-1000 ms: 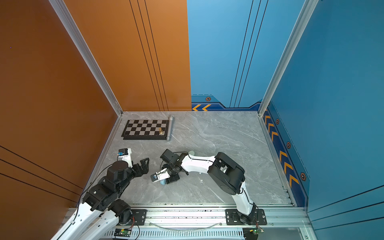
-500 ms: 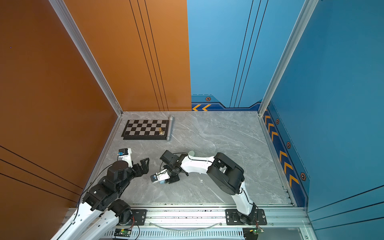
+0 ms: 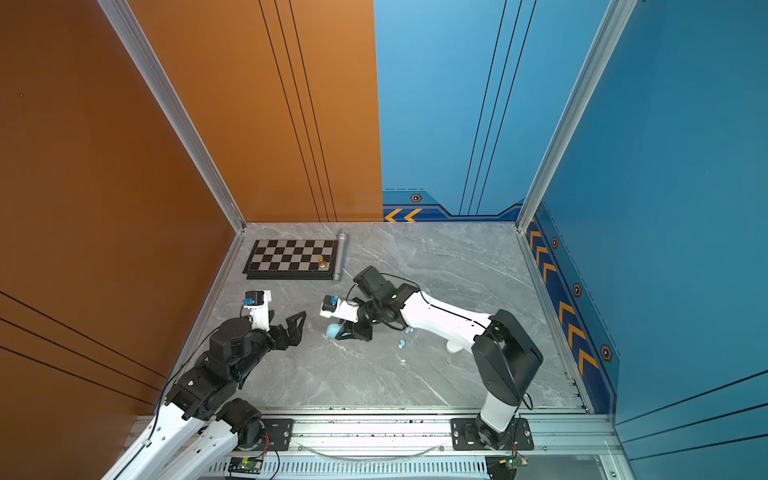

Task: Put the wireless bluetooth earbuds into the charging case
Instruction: 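Lift the blue case toward the left gripper while the left gripper grasps it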

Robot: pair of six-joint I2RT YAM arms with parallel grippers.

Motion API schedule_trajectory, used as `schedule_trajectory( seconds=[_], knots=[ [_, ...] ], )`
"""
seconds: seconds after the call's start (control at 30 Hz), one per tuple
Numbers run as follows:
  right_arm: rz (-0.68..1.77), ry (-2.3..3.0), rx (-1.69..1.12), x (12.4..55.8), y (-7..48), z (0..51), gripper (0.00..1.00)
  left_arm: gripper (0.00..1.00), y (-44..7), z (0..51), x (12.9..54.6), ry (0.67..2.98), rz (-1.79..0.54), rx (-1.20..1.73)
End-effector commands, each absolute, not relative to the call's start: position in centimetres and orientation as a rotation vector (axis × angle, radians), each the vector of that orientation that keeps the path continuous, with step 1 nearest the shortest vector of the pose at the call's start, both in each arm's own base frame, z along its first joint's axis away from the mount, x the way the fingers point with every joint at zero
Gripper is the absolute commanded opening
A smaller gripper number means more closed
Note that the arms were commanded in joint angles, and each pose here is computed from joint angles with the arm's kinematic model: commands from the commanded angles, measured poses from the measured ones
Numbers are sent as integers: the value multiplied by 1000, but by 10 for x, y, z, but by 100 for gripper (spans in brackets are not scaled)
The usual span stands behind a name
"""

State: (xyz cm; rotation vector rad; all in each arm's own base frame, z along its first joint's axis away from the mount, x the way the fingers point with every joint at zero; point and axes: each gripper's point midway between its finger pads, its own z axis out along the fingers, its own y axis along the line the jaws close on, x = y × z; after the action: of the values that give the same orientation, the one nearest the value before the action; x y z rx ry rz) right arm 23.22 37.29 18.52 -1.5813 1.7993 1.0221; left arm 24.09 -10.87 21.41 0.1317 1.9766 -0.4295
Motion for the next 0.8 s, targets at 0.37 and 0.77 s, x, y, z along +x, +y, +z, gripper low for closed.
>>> schedule_trajectory(
  seconds=[0.37, 0.77],
  knots=[
    [1587, 1955, -1214, 206, 300, 261, 22, 97, -247, 293, 205, 1669, -1140, 942],
    [1500, 1869, -1291, 203, 302, 273, 21, 77, -275, 298, 190, 1702, -1368, 997]
  ],
)
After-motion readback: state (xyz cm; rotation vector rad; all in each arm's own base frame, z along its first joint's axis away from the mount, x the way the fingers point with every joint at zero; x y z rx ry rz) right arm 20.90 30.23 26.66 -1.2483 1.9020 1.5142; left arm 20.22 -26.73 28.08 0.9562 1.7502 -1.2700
